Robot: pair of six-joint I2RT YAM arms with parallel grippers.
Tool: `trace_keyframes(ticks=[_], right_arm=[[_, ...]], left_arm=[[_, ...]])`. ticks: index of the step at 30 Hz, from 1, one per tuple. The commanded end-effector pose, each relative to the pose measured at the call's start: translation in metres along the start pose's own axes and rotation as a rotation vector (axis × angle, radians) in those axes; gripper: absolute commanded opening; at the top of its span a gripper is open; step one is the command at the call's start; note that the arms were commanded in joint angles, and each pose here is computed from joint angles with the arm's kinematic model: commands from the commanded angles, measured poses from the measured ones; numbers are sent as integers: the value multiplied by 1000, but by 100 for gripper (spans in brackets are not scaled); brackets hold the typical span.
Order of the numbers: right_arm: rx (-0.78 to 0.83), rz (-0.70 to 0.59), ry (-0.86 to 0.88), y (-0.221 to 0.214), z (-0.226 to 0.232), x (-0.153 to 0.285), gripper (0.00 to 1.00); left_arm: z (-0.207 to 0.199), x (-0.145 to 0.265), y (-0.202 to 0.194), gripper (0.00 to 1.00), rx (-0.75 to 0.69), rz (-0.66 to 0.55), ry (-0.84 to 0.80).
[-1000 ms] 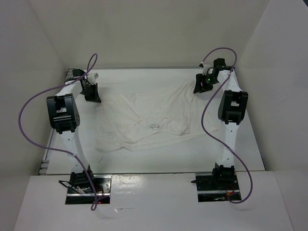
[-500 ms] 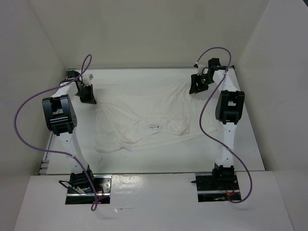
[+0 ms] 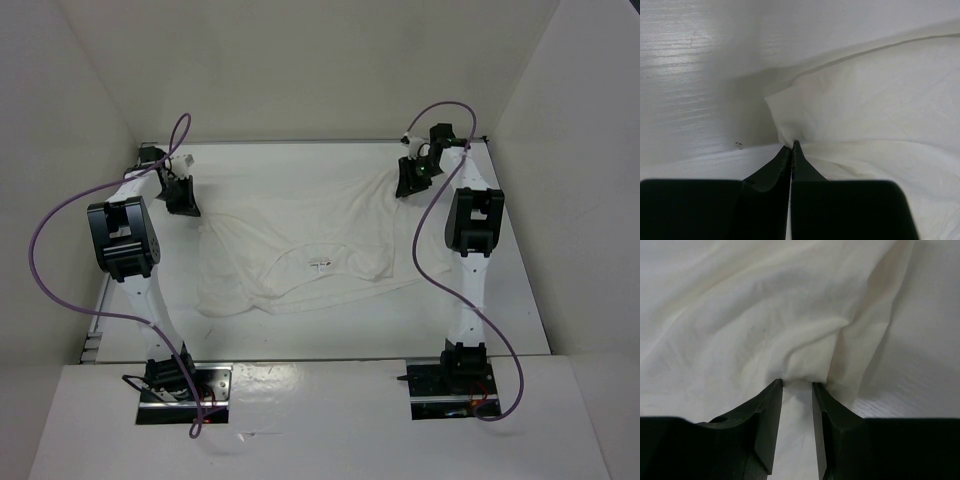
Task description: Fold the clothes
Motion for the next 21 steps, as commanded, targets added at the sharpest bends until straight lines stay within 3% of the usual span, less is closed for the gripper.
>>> trace_keyframes(ticks=[1,9,21], right_arm=[[17,-21,-18,11,0,2,36],[16,-11,-50,11,0,8,1],[-27,-12,-127,-9,-19,47,0]], left_arm=[[-2,18,13,0,-8,-44,8],[-3,18,11,0,-4,-36,7],[-1,11,7,0,3,-18,-4]])
Point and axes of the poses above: each gripper's point midway between its finger pads, its own x axis back along the fingers, its own z axis along the line the jaws close on, y = z × x, the point moved 7 cm from there along x, back along the fingers
